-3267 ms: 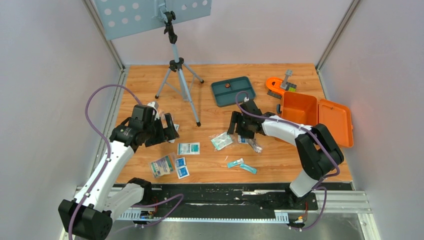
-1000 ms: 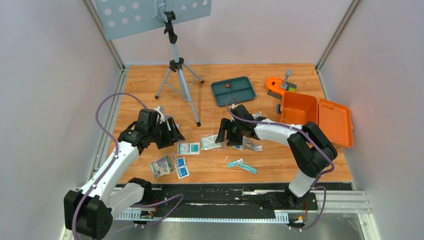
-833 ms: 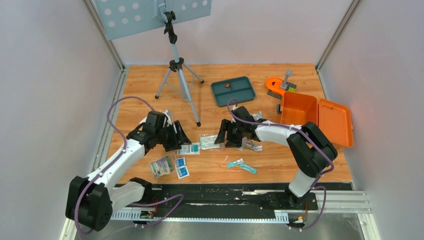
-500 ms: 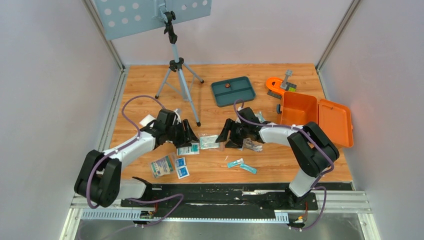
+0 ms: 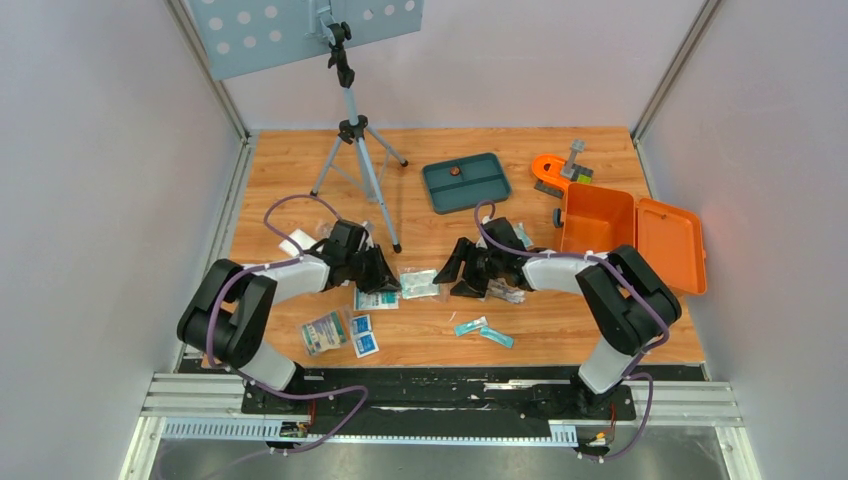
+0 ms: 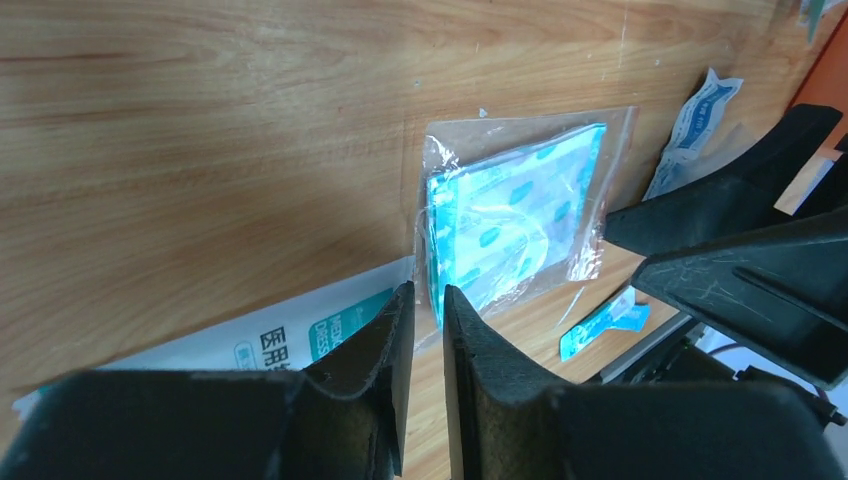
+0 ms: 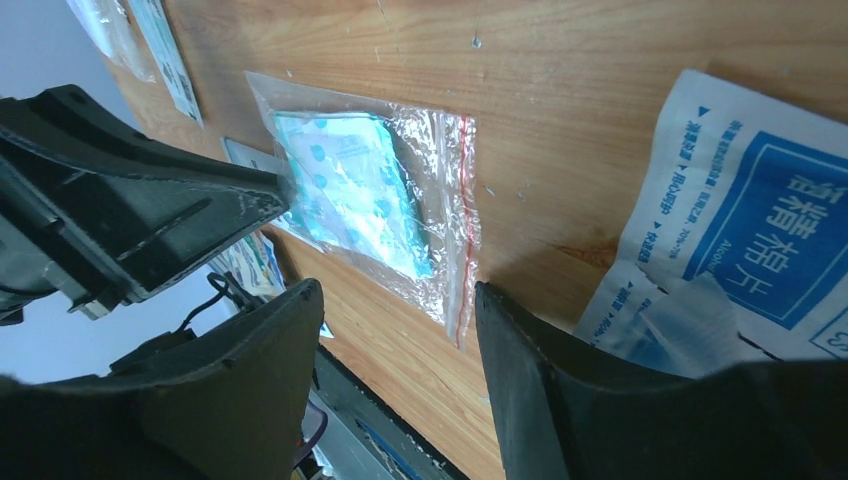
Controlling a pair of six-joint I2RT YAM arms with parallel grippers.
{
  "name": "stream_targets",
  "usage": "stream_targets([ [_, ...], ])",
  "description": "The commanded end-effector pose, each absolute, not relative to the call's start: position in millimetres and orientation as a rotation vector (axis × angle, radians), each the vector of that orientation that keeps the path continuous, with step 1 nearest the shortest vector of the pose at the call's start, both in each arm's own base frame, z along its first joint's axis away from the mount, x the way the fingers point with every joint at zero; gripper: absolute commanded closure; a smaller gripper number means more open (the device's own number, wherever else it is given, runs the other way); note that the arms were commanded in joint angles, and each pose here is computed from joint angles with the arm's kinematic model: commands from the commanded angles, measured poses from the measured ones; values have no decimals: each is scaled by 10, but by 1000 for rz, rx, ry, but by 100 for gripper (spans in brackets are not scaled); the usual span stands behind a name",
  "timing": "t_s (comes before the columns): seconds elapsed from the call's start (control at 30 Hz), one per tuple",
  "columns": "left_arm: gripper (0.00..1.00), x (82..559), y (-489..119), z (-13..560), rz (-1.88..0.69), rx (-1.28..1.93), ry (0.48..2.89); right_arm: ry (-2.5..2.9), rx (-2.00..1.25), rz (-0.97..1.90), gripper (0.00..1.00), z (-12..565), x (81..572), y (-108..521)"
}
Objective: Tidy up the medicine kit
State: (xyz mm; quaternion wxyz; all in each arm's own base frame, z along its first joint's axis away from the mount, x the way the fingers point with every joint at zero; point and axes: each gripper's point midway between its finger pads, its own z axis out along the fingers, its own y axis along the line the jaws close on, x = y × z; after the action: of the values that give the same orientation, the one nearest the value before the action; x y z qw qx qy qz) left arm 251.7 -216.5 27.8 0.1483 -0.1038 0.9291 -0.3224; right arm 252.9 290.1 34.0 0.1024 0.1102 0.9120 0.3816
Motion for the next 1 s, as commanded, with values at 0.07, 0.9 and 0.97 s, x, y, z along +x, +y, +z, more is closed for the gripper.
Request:
stream_targets([
  [0.07,76,2718,-2354,396,-995,-248,2590,2740,407,1094,39,42,2445,2837],
  [0.9,75,2642,-2219,275,-868,-246,2675,2727,538,1061,99,-89,2426,2764],
  [0.97,75,2635,-2205,323,-862,-237,2668,2709,517,1050,100,-28,2497,2777],
])
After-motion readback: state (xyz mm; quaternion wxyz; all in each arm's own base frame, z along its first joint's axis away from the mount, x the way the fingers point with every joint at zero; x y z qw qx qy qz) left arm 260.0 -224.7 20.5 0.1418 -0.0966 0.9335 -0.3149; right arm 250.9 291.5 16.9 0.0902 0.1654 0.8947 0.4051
